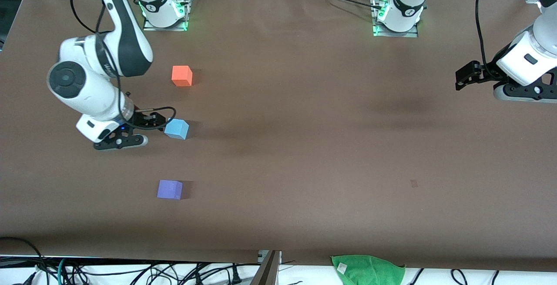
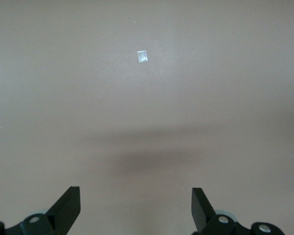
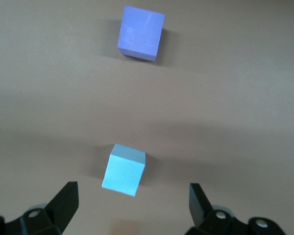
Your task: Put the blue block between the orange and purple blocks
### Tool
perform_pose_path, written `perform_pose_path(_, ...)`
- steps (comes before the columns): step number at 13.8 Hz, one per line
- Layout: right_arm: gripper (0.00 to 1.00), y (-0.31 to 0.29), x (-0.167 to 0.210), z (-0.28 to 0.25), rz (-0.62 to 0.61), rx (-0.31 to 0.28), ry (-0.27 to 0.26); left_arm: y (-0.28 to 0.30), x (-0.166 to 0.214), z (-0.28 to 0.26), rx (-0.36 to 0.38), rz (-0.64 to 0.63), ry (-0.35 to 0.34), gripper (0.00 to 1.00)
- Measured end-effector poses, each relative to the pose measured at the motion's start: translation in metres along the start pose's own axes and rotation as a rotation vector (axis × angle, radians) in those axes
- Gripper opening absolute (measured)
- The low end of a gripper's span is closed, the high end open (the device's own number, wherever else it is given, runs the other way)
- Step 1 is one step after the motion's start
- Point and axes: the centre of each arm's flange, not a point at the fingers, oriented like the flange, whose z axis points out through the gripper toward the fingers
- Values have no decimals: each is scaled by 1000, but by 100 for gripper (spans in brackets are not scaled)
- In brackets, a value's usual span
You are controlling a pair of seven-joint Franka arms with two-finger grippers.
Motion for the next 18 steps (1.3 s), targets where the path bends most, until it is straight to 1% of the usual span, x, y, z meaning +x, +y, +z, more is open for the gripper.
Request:
perform_pose_path(5,100,21,4,-73,-12,-11,-42,0,0,0,0,0,-1,100)
perform_pose_path(8,100,27,-1,-107,-3,-12,-81,0,0,0,0,0,-1,100)
perform_pose_path(10,100,31,-7,-118,5,-13,-117,0,0,0,0,0,-1,100)
perform_pose_path(12,100,35,-10,-125,13,-15,-133,0,0,0,0,0,-2,100)
perform_pose_path(14,100,35,-16,-130,13,-14,-166,0,0,0,0,0,-2,100)
perform_pose_path(16,100,34,-22,-138,12,-12,-180,0,0,0,0,0,-2,100)
perform_pose_path(18,100,35,-26,-143,12,-11,-182,0,0,0,0,0,-2,100)
